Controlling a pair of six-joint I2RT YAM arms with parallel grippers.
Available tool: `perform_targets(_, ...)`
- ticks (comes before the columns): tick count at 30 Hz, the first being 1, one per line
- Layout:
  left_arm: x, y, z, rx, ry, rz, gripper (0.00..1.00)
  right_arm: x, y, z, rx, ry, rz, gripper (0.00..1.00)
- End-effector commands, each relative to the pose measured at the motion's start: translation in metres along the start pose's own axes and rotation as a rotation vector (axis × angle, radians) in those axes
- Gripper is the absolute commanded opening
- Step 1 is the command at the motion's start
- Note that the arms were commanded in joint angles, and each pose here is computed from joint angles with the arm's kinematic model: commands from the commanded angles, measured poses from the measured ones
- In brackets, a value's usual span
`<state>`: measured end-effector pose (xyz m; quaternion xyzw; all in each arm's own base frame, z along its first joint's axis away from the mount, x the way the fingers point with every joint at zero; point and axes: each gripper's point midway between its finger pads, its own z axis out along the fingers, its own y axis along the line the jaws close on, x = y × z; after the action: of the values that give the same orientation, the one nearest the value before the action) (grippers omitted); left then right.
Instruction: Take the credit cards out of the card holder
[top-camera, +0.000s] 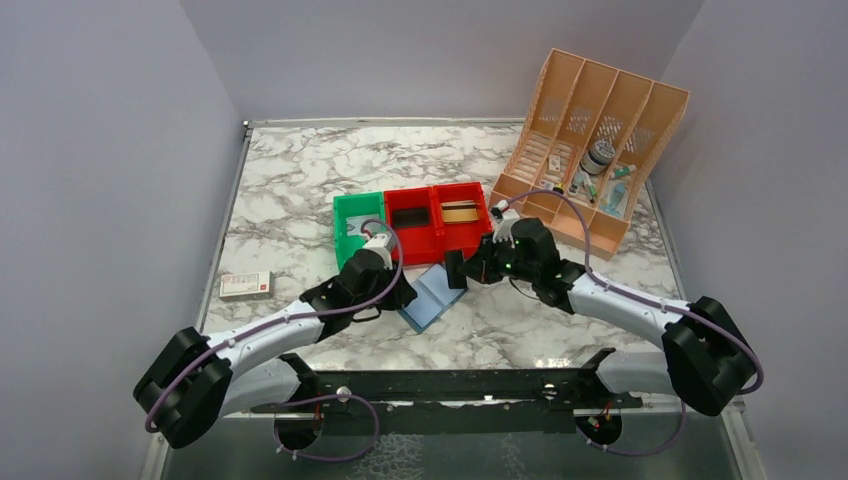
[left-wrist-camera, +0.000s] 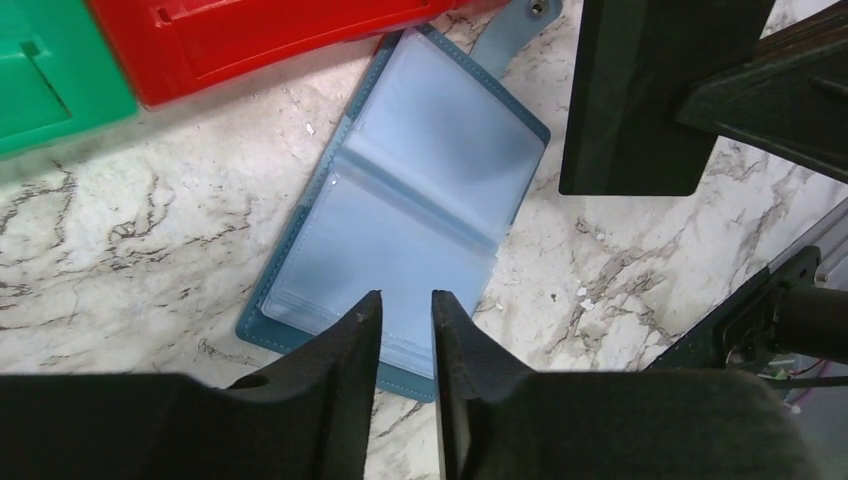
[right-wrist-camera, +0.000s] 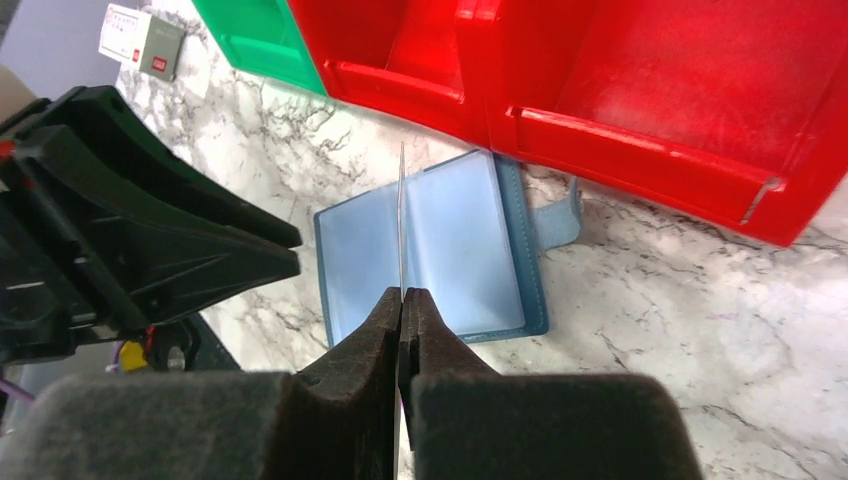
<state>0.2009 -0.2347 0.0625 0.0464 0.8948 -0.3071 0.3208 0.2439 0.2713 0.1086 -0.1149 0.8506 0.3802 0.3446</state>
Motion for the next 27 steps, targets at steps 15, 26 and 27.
perform_targets(15,-0.012,0.032,-0.026,-0.164,-0.12,-0.043,0.66,-0.063,0.036,-0.042,-0.062,-0.416,-0.56,0.01)
perform_targets(26,-0.011,0.056,-0.034,-0.288,-0.128,-0.064,0.78,-0.08,0.058,-0.027,0.03,-0.455,-0.978,0.01)
perform_targets(27,-0.012,0.057,-0.035,-0.293,-0.133,-0.067,0.79,-0.078,0.06,-0.025,0.014,-0.441,-1.002,0.01)
